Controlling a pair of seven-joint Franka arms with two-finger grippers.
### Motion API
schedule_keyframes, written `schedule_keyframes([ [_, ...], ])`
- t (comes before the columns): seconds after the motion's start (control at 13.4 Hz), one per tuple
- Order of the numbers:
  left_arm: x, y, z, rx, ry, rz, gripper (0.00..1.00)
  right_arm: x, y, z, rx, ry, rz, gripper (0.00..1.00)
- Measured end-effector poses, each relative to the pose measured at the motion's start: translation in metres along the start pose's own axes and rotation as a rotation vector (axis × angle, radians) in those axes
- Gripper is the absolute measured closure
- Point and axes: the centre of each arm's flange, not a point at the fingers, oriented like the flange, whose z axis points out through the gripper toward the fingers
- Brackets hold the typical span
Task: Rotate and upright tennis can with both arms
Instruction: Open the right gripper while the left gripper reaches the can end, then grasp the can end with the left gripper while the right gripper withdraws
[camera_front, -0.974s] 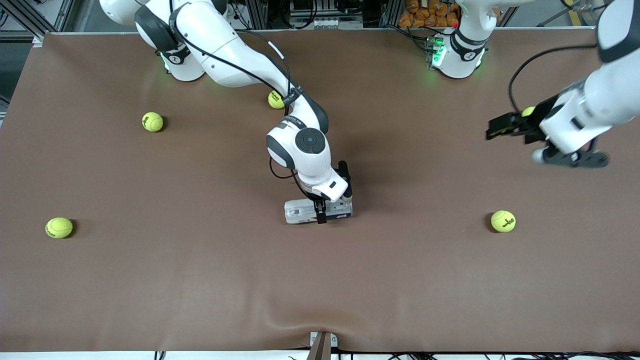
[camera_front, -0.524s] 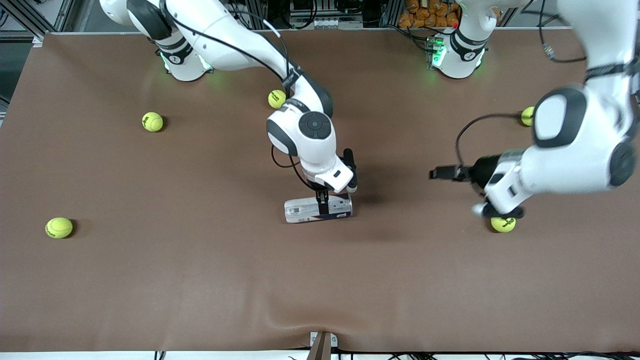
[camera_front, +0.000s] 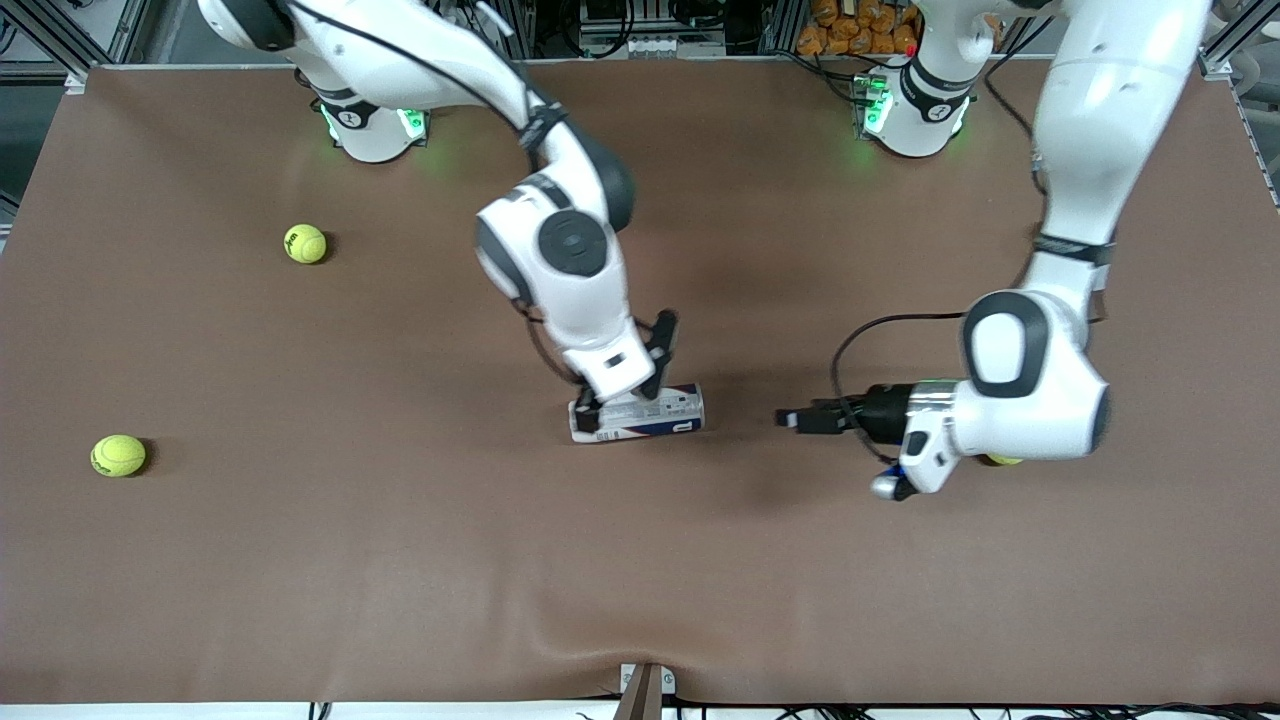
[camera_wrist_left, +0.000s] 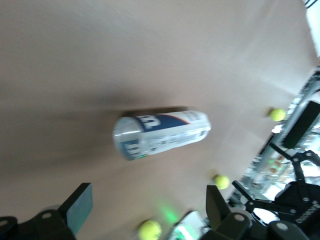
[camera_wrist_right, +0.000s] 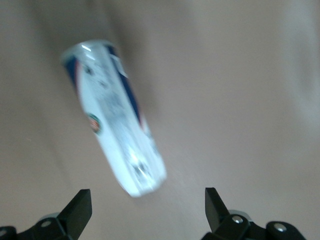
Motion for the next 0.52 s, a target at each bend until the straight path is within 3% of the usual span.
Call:
schedule_keyframes([
  [0.22, 0.0, -0.002, 0.041, -0.044, -0.014, -0.045, 0.0, -0.052, 0.064, -0.009, -0.017, -0.002, 0.172, 0.0],
  [0.52, 0.004, -0.013, 0.044, -0.113, -0.026, -0.112, 0.0, -0.119, 0.13, -0.007, -0.026, -0.015, 0.315, 0.0],
])
